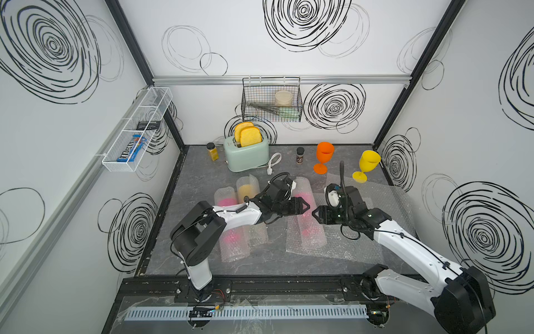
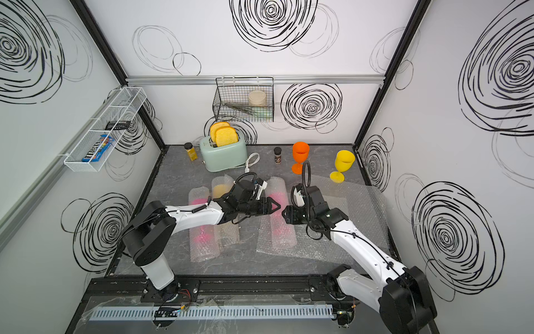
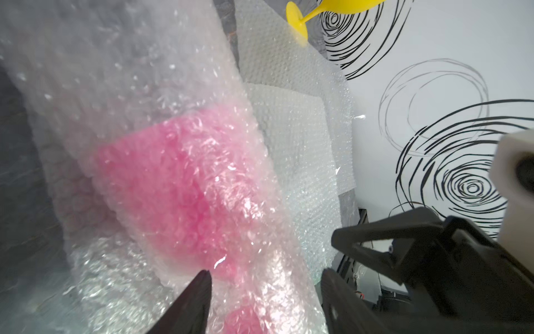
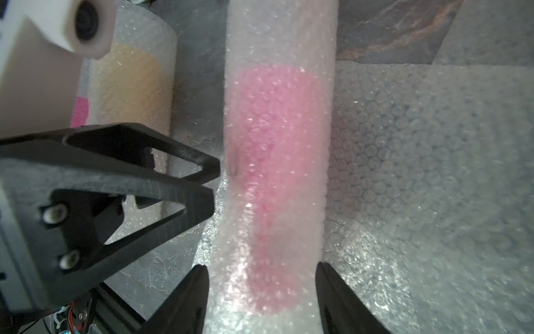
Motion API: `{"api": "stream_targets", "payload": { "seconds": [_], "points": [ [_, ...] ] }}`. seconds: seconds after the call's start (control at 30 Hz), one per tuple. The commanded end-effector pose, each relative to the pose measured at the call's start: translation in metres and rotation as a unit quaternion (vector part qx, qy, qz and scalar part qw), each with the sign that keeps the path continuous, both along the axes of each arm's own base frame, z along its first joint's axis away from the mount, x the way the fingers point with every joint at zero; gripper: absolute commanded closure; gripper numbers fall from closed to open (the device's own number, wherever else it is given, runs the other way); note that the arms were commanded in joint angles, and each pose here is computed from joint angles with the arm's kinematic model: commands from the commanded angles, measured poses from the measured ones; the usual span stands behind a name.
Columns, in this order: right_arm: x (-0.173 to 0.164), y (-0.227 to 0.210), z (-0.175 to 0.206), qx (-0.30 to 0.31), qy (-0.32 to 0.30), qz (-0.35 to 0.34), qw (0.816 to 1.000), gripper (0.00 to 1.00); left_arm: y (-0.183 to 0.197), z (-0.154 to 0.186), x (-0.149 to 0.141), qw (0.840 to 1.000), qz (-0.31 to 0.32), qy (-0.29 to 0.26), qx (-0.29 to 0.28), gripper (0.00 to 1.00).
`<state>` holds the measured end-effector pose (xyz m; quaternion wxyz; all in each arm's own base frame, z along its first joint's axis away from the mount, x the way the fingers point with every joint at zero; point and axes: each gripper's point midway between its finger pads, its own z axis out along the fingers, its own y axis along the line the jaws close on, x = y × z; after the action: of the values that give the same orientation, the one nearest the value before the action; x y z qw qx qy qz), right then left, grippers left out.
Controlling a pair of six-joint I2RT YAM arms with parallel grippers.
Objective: Unpack wine glasses from bubble wrap
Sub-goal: Move the bubble wrap onto the bubble wrap.
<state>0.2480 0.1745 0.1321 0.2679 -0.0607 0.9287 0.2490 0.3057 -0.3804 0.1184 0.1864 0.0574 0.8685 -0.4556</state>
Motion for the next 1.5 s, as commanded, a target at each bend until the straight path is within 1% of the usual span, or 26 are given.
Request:
{"api": "stream_targets", "payload": {
  "seconds": [0.0,0.13,0.27,0.33,0.47,0.6,0.73,0.87,0.97,1.07,1.17,1.3,1.47],
  "points": [
    [-0.002,0.001,0.006,-0.006,-0.007,0.010,1.000,0.37,-0.016,0.011,0.008,1.000,-0.003,-0.007,-0.024,0.35],
    [-0.001,-0.001,0.001,-0.017,-0.007,0.009,1.000,0.37,-0.017,0.016,0.011,0.999,-0.002,-0.008,-0.032,0.35],
    [0.002,0.005,-0.006,-0.015,-0.005,0.021,1.000,0.36,-0.001,0.017,0.016,0.999,0.013,-0.011,-0.040,0.35],
    [0.004,0.005,-0.017,-0.022,0.008,0.018,1.000,0.37,0.009,0.018,0.019,0.998,0.024,-0.008,-0.049,0.35],
    [0.007,-0.008,-0.037,-0.050,0.048,-0.014,0.998,0.38,0.026,0.028,0.018,0.998,0.035,-0.018,-0.054,0.35],
    [0.009,-0.018,-0.046,-0.044,0.059,-0.030,0.997,0.38,0.039,0.027,0.014,0.998,0.038,-0.022,-0.041,0.35],
    [0.009,-0.029,-0.048,-0.045,0.066,-0.048,0.996,0.38,0.042,0.012,0.009,0.999,0.033,-0.019,-0.009,0.35],
    [0.010,-0.032,-0.043,-0.048,0.060,-0.049,0.996,0.38,0.035,-0.007,0.002,1.000,0.021,-0.011,0.010,0.35],
    [0.011,-0.034,-0.037,-0.053,0.053,-0.049,0.996,0.38,0.020,-0.012,-0.004,1.000,0.004,-0.010,0.013,0.35],
    [0.011,-0.029,-0.022,-0.049,0.034,-0.036,0.998,0.38,0.008,-0.017,-0.007,1.000,-0.010,-0.013,0.016,0.35],
    [0.011,-0.018,-0.007,-0.050,0.005,-0.014,0.999,0.37,0.004,-0.030,-0.007,1.000,-0.014,-0.005,0.024,0.35],
    [0.006,-0.002,-0.003,-0.081,-0.012,0.014,0.997,0.37,-0.003,-0.033,-0.005,0.999,-0.018,-0.005,0.027,0.35],
    [-0.001,0.010,-0.018,-0.142,0.004,0.039,0.989,0.38,-0.010,-0.030,-0.003,0.999,-0.022,-0.014,0.029,0.35]
  ]
}}
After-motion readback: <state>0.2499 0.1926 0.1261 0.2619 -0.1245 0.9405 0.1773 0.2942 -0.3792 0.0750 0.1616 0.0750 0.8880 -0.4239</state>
